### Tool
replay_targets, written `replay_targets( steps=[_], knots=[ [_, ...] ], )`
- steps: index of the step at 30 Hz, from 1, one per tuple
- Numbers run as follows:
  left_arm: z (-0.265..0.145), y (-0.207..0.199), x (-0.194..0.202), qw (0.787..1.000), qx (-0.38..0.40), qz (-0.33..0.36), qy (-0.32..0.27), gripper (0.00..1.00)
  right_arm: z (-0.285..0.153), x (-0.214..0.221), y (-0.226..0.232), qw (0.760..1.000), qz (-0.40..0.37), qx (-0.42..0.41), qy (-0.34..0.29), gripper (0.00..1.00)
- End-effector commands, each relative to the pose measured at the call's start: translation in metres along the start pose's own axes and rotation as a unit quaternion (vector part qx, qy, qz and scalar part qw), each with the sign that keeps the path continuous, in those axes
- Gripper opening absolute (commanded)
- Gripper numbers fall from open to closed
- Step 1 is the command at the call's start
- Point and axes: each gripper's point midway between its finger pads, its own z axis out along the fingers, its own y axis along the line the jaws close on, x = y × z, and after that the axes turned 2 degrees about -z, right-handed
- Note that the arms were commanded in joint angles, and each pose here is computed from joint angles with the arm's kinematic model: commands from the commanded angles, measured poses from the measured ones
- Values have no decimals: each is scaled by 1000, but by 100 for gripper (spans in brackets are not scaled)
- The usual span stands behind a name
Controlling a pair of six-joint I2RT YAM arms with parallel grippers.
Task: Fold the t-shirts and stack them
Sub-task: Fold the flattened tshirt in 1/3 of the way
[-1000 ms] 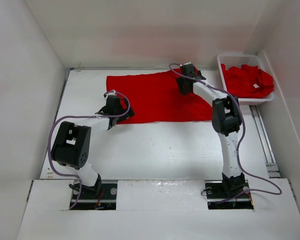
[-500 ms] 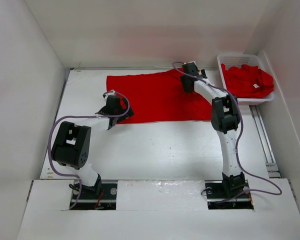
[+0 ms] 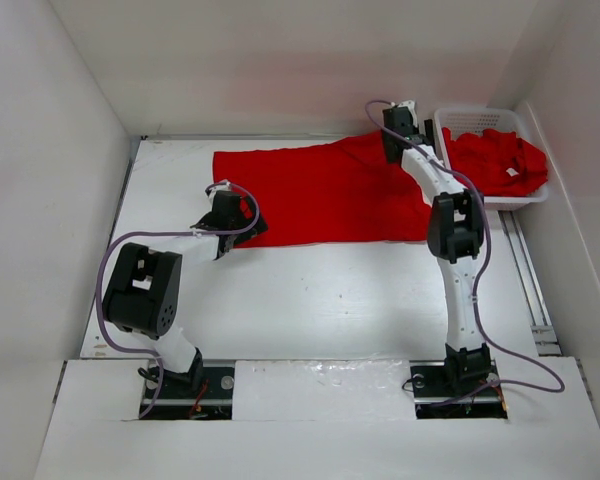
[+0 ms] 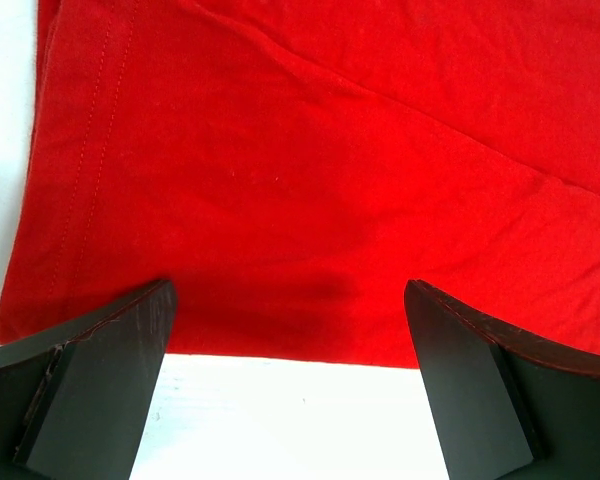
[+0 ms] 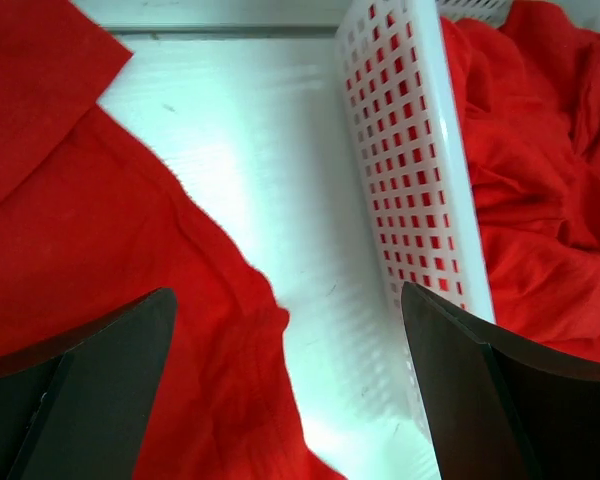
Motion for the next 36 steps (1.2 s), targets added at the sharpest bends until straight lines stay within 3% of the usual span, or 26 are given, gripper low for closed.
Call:
replay_targets(
  steps=[1, 4, 5, 7, 8, 13, 16, 23, 29, 30, 36],
  knots=[
    [-11, -1, -10, 1000, -1, 5, -10, 100, -25, -21, -7, 1000, 17, -17, -17, 100],
    [-25, -23, -27, 999, 40, 8, -27, 100, -53, -8, 18, 996, 33, -83, -4, 100],
    [-29, -27, -30, 998, 49, 8, -30, 100, -75, -20, 16, 992, 70, -104, -15, 100],
    [-42, -45, -44, 995, 86, 6, -47, 100, -92, 7, 36, 984, 79, -160, 16, 100],
    [-47, -50, -49, 994, 98, 6, -54, 100, -107, -2, 32, 978, 112, -177, 5, 100],
    [-60, -66, -81, 989, 110, 9, -100, 100, -125, 39, 53, 960, 141, -238, 44, 100],
    [-43, -68, -81, 989, 108, 15, -99, 100, -132, 53, 71, 947, 141, -281, 63, 100],
    [9, -57, -55, 995, 78, 20, -50, 100, -132, 92, 104, 924, 163, -327, 114, 100],
    [5, -36, -31, 998, 59, 4, -31, 100, -148, 132, 106, 913, 153, -345, 156, 100],
    [4, -22, -13, 999, 46, 0, -14, 100, -152, 140, 105, 910, 166, -341, 169, 100],
    [-32, 8, 27, 999, 29, -45, 13, 100, -204, 229, 99, 869, 185, -370, 272, 100]
  ],
)
